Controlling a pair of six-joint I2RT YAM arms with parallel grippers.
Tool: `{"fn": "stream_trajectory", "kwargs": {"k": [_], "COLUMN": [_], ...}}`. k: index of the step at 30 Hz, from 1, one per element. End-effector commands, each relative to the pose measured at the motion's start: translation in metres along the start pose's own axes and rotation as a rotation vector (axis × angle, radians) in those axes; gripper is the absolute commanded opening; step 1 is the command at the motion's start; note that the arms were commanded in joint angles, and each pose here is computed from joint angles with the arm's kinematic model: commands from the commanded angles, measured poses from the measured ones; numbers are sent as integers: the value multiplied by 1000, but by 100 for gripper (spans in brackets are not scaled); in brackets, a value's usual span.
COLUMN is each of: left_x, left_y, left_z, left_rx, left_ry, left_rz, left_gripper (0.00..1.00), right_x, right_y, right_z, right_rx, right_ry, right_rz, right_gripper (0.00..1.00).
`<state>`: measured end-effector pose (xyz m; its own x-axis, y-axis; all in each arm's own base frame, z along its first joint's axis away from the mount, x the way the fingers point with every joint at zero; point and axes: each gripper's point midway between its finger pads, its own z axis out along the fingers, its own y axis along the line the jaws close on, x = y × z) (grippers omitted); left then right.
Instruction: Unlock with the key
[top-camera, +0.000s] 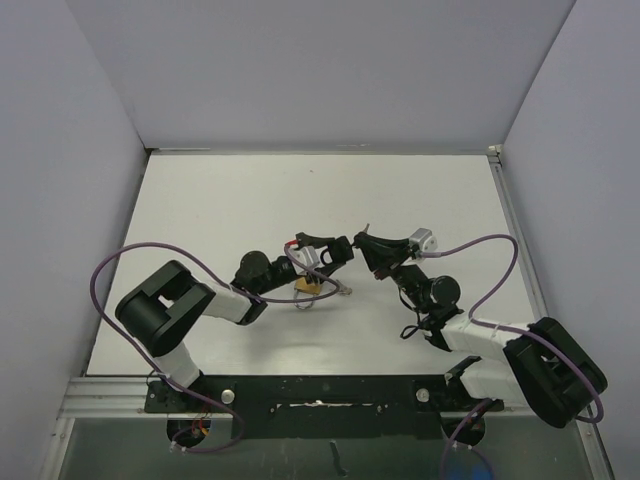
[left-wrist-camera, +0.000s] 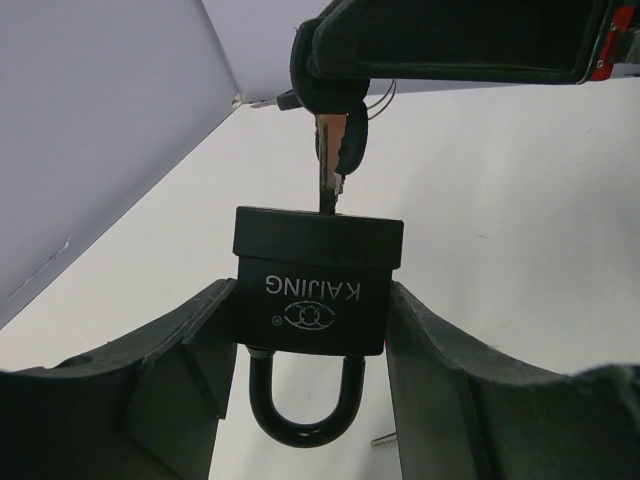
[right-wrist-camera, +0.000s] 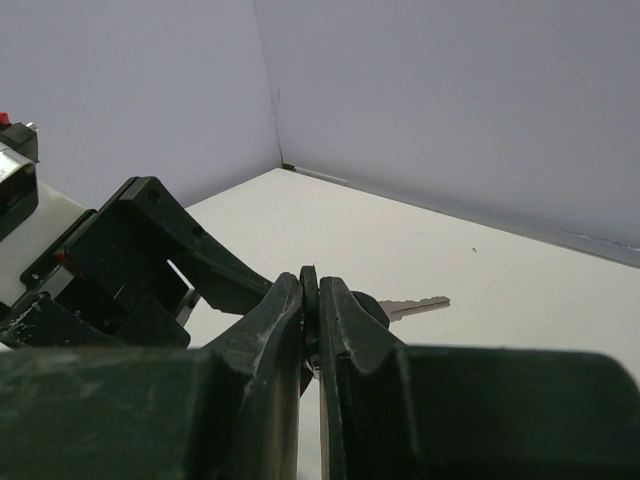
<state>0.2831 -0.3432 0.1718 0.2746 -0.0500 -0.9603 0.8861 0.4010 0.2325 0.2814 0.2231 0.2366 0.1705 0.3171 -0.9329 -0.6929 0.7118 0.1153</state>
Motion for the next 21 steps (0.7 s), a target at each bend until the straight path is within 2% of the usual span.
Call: {"fn": "stream_trajectory", "kwargs": {"k": [1,21], "left_x": [-61,-68], "left_y": [16,12], "left_z": [17,20], "left_rx": [-28,-19], "left_ry": [-205,-222], "left_rz": [88,100], "left_gripper": [0,0], "right_x": [-28,-20], "right_y": [8,-1], "right_z": [7,11], "right_rx": [-36,24], "right_ry": [-105,-94], "right_rz": [8,95], "right_gripper": [0,0]}}
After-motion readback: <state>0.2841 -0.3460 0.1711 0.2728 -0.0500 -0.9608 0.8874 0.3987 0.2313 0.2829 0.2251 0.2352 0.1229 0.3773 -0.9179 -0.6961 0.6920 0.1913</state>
